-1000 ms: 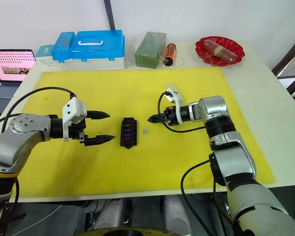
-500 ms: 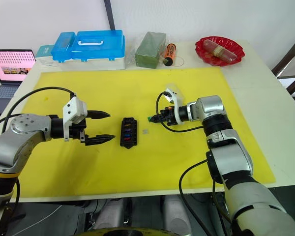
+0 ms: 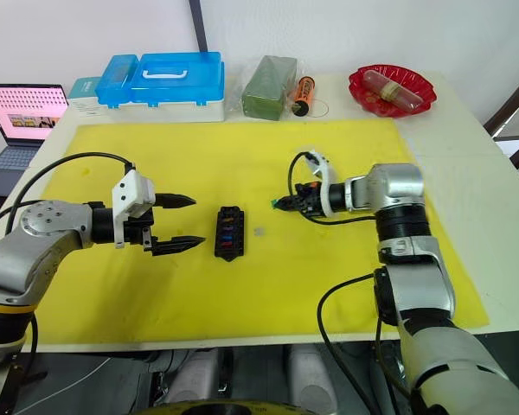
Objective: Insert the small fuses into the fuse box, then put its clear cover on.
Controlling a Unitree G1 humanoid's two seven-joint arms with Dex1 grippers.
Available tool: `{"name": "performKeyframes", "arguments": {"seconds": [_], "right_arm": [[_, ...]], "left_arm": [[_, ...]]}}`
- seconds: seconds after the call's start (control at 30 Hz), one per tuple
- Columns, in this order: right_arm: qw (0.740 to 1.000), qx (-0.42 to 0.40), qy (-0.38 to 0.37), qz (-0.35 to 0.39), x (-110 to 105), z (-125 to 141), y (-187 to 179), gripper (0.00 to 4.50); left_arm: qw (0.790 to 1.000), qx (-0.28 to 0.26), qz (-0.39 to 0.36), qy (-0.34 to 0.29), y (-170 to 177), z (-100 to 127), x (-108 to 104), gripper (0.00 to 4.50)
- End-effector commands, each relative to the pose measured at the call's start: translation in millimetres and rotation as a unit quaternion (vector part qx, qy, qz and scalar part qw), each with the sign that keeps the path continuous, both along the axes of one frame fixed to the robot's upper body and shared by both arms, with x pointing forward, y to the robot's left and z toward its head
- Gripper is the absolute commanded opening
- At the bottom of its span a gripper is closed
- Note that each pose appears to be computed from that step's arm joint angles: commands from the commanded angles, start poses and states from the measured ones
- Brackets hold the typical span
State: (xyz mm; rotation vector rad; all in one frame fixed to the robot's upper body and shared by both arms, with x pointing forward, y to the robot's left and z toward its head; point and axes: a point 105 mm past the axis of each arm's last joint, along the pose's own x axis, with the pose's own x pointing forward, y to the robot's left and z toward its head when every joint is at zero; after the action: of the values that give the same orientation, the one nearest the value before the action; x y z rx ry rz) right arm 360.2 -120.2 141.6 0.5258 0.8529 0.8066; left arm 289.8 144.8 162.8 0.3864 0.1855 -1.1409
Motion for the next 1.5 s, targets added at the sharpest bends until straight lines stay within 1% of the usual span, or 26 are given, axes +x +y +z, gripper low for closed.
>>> {"name": "performKeyframes", "arguments": {"seconds": [0.03,0.1,0.2,0.3,0.37,0.47,0.63,0.8,0.9,1.0,1.13,1.27,1.3,1.37,1.43,1.5], "right_arm": [[0.998,0.026,-0.034,-0.046,-6.8,12.7,-6.3,0.03],[0.995,0.049,-0.061,-0.06,-15.0,14.2,-3.4,0.03],[0.991,0.054,-0.081,-0.087,-32.6,5.7,0.7,0.03],[0.984,0.054,-0.092,-0.146,-47.4,-1.4,2.3,0.03],[0.977,0.06,-0.08,-0.19,-53.4,-6.8,2.5,0.03],[0.969,0.063,-0.062,-0.232,-58.8,-10.3,4.3,0.03],[0.968,0.058,-0.025,-0.244,-69.3,-19.4,12.5,0.03],[0.969,0.055,0.022,-0.24,-79.9,-17.8,14.1,0.03],[0.971,0.047,0.042,-0.229,-84.6,-15.0,15.4,0.69],[0.978,0.028,0.02,-0.205,-84.8,-10.7,13.1,1.64],[0.995,-0.029,-0.045,-0.089,-92.9,2.9,3.2,3.05],[0.995,-0.061,-0.076,0.005,-95.0,25.7,-7.4,4.44],[0.994,-0.07,-0.085,0.021,-93.2,32.0,-9.4,4.48],[0.984,-0.111,-0.121,0.062,-82.9,44.6,-12.6,4.48],[0.976,-0.14,-0.145,0.089,-74.2,49.1,-15.1,4.48],[0.97,-0.142,-0.157,0.124,-69.4,49.9,-13.9,4.48]], "left_arm": [[1.0,-0.008,-0.005,-0.02,-1.5,8.4,-2.0,4.5],[1.0,-0.008,-0.005,-0.019,-1.7,7.9,-1.8,4.5],[1.0,-0.009,-0.007,-0.02,-2.6,8.4,0.6,4.5],[1.0,-0.01,-0.014,-0.02,-4.3,9.0,3.2,4.5],[1.0,-0.012,-0.02,-0.02,-6.8,8.9,4.7,4.5],[0.999,-0.012,-0.027,-0.019,-9.1,8.1,5.8,4.5],[0.999,-0.014,-0.032,-0.019,-11.1,7.7,7.6,4.5],[0.999,-0.014,-0.032,-0.021,-11.3,7.0,8.7,4.5],[0.999,-0.015,-0.031,-0.021,-11.1,6.5,8.6,4.5],[0.999,-0.015,-0.028,-0.022,-10.4,5.8,8.0,4.5],[0.999,-0.016,-0.025,-0.023,-9.9,5.8,8.6,4.5],[0.999,-0.016,-0.025,-0.024,-10.1,6.1,9.1,4.5],[0.999,-0.016,-0.026,-0.024,-10.1,6.1,9.1,4.5],[0.999,-0.014,-0.03,-0.024,-10.6,6.1,8.8,4.5],[0.999,-0.013,-0.034,-0.024,-11.1,6.1,8.6,4.5],[0.999,-0.012,-0.036,-0.024,-11.2,6.3,9.0,4.5]]}}
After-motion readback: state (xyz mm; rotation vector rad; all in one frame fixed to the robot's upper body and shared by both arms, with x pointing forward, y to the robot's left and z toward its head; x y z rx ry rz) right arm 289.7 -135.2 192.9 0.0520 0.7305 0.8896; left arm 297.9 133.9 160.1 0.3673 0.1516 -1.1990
